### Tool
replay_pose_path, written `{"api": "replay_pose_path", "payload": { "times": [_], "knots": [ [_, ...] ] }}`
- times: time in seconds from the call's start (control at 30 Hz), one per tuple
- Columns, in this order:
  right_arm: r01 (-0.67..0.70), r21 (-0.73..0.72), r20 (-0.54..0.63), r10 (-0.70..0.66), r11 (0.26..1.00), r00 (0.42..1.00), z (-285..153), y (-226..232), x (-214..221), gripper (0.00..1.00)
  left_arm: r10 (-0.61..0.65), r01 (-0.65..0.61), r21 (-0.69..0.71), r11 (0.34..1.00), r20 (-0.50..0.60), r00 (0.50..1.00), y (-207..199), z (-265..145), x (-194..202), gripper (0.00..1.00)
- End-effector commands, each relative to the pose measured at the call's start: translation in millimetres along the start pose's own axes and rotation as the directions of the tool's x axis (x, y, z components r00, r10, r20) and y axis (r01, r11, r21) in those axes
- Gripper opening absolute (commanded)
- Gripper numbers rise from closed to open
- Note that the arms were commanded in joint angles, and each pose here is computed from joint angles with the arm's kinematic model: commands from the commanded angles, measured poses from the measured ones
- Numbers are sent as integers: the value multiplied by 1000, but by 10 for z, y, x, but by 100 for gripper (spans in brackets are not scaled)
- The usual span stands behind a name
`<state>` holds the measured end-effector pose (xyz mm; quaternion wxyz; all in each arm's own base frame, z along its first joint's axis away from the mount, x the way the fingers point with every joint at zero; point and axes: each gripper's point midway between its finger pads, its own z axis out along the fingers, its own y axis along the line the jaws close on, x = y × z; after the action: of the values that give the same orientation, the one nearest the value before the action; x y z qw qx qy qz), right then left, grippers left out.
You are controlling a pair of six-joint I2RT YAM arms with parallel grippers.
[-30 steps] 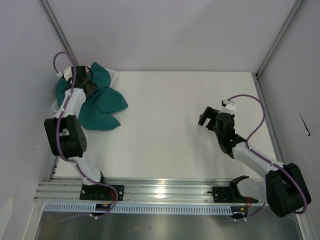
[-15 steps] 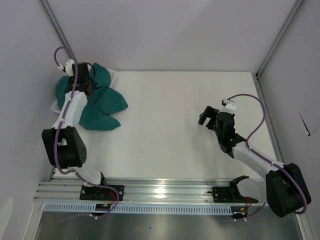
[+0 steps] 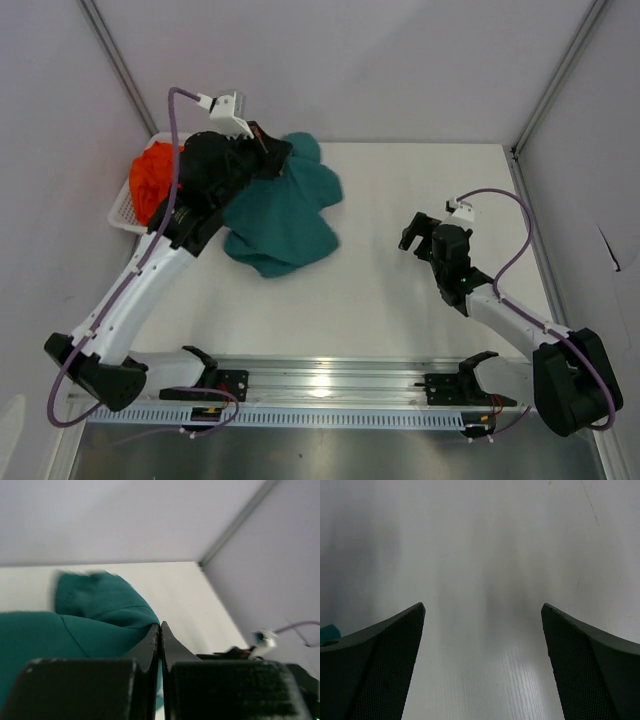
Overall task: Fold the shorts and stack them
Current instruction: Move the shorts to the center of the board
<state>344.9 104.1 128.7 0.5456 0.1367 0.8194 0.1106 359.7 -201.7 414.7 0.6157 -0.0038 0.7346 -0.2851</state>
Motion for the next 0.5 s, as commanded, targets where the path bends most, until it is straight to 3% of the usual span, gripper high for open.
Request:
{"api": "replay_pose_path", "payload": {
  "times": [0.0, 0.13, 0.23, 0.4, 0.43, 0.47],
  "knots": [
    [-39, 13, 79, 38, 999, 996, -53, 31, -258, 99, -12, -39, 274, 961, 180, 984, -708, -533, -699, 0],
    [-56, 39, 102, 52, 998, 993, -97, -28, -307, 100, -38, -42, 406, 913, 185, 982, -1010, -738, -850, 0],
    [-72, 111, 120, 58, 991, 991, -121, -168, -321, 100, -49, -16, 398, 917, 151, 987, -992, -635, -769, 0],
    [-117, 208, 145, 88, 971, 985, -141, -379, -366, 99, -63, 65, 189, 980, -17, 998, -428, -82, 78, 0],
    [-122, 212, 146, 91, 970, 985, -142, -389, -369, 99, -78, 89, 123, 988, -96, 992, -207, 29, 501, 0],
    [-125, 209, 142, 96, 970, 985, -140, -394, -359, 99, -93, 101, 76, 992, -103, 990, -82, 95, 606, 0]
  ]
}}
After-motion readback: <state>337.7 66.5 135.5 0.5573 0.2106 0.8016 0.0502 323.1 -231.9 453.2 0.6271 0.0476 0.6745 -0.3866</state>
